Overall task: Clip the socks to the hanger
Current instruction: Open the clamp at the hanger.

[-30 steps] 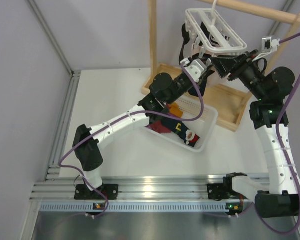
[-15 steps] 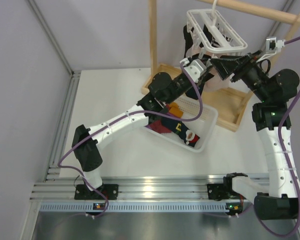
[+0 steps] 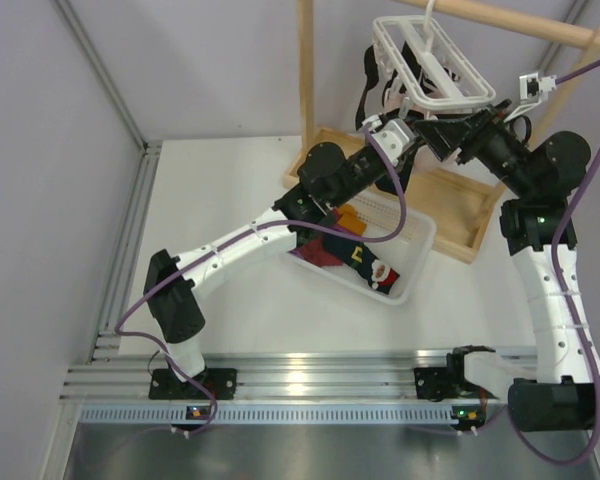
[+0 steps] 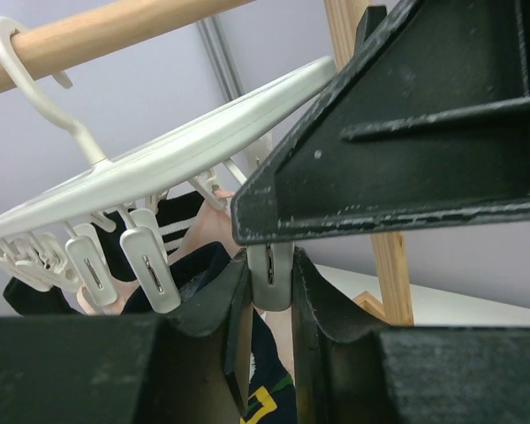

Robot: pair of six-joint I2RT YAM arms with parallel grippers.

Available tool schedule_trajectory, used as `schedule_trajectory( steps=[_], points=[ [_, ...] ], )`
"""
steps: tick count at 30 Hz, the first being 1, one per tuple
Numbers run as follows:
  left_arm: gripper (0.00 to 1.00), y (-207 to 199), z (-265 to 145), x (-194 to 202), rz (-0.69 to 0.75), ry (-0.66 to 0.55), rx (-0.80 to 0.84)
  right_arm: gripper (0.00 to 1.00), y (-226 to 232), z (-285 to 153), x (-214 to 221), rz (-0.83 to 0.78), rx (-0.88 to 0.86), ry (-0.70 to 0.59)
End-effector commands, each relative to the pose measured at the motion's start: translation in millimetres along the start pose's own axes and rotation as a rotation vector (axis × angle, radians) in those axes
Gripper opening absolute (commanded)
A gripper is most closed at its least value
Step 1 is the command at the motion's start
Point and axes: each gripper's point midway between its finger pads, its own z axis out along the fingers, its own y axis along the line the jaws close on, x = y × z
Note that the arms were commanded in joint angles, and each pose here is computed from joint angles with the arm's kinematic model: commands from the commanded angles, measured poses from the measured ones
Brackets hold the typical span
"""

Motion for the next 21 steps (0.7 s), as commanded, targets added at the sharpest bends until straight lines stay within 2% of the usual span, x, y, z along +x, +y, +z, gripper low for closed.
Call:
schedule_trajectory(
  steps=[1,6,9,10,13,16,17,19,21],
  points=[
    [0.00,3,1,-40,-0.008,-0.080,0.017,0.73,16,2,-18,-0.073,-0.024,-0.037],
    [0.00,2,3,-39,-0.004,-0.077,0.026,0.65,16,5,-16,-0.091,-0.022,-0.035],
    [0.00,0,4,-37,-0.006,-0.072,0.034,0.45,16,6,-17,-0.099,-0.023,-0.042],
    [0.01,0,4,-38,-0.008,-0.071,0.033,0.34,16,7,-18,-0.099,-0.019,-0.048],
    [0.05,0,3,-35,-0.007,-0.061,0.032,0.19,14,7,-21,-0.103,-0.001,-0.054],
    [0.19,1,0,-35,-0.009,-0.052,0.028,0.07,11,7,-21,-0.104,0.016,-0.051],
    [0.26,0,0,-31,-0.009,-0.039,0.029,0.06,10,7,-21,-0.105,0.020,-0.051],
    [0.29,2,-4,-35,-0.003,-0.038,0.024,0.00,9,7,-21,-0.103,0.025,-0.053],
    [0.38,3,-8,-34,0.001,-0.033,0.021,0.00,8,7,-20,-0.102,0.026,-0.051]
  ],
)
